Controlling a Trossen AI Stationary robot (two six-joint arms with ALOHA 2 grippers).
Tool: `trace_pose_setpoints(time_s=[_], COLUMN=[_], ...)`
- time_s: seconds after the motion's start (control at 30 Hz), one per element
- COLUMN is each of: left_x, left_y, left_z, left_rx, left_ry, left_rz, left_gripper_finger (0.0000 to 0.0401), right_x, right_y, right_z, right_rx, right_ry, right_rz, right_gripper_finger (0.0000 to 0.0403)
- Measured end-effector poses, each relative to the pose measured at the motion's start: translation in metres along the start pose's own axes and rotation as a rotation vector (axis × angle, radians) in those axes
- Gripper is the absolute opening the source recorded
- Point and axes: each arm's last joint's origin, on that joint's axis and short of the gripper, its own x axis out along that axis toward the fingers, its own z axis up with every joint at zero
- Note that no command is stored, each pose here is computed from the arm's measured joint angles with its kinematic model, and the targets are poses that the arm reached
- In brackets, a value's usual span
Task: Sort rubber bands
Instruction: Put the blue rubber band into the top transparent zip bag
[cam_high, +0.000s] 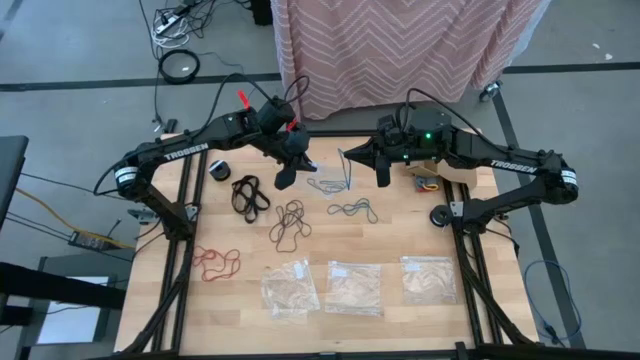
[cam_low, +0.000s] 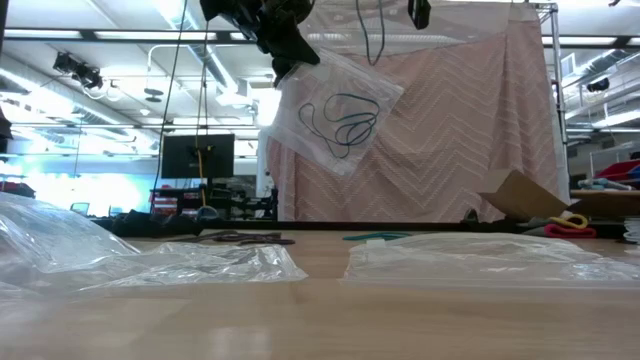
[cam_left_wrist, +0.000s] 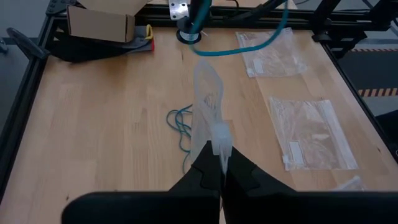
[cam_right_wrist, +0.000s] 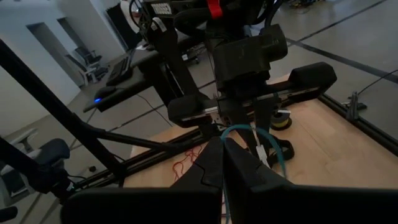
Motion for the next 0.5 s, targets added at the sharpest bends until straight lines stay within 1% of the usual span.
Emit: trace_pose_setpoints(time_s=[0.5], left_x=[0.0001], left_y=[-0.0002], left_z=[0.0021], left_rx=[0.008], left_ry=[-0.023], left_rz=[-0.013], left_gripper_finger=[0.0], right_x=[0.0007], right_y=[0.0038], right_z=[-0.0016], right_rx=[0.005], right_ry=[0.006], right_rz=[0.015], right_gripper_finger=[0.0])
